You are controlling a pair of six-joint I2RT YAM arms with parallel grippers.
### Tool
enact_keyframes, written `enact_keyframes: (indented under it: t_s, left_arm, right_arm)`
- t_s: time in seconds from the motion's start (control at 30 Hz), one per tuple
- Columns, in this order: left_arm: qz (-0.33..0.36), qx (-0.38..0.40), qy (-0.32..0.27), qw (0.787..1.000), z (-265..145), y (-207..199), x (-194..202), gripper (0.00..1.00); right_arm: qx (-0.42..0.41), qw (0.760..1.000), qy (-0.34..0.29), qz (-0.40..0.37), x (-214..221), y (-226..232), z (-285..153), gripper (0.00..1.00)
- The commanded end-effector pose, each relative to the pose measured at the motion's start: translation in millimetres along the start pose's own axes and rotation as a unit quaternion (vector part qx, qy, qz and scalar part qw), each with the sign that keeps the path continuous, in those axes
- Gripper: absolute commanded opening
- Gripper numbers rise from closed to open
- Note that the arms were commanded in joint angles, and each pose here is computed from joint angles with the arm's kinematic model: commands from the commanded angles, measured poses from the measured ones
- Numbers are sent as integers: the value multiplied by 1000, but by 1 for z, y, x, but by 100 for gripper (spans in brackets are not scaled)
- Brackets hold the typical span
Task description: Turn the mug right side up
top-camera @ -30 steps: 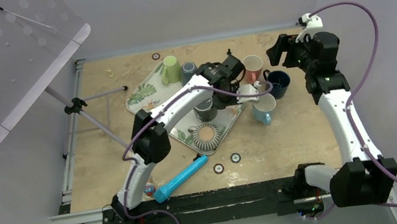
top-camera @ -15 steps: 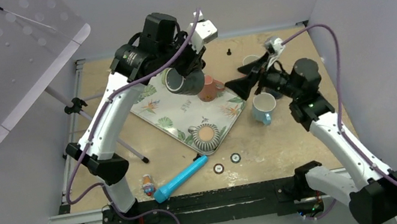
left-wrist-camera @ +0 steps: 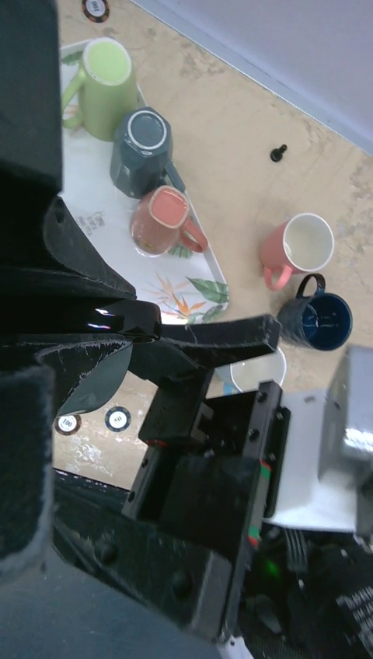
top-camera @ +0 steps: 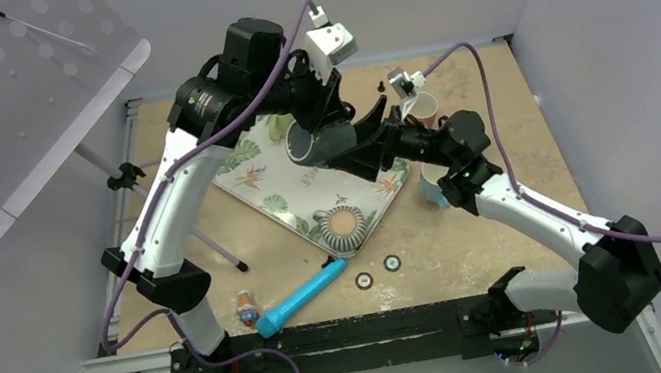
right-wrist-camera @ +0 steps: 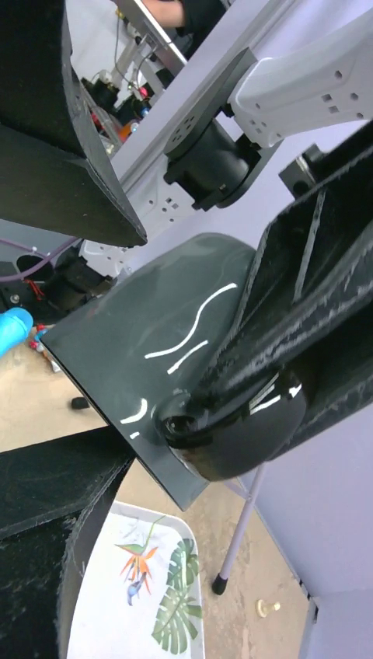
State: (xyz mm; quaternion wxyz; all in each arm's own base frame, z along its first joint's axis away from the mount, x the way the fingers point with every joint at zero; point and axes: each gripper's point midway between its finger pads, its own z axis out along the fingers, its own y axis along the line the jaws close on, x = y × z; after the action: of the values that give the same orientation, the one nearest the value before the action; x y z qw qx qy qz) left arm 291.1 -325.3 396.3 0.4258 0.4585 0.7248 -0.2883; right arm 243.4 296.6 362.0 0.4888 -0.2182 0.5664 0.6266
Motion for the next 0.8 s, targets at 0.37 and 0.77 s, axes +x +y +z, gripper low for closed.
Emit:
enact_keyframes:
  t_s: [0.37,0.77]
  left_arm:
    - [12,72,-90,993,-29,-39,-46,0]
    - [86,-93,-14,992,-49,16,6,100]
  right_arm:
    - [-143,987,-56,-51,-43,84,-8,7]
    - [387,903,-14,-184,-99,-71,-92,0]
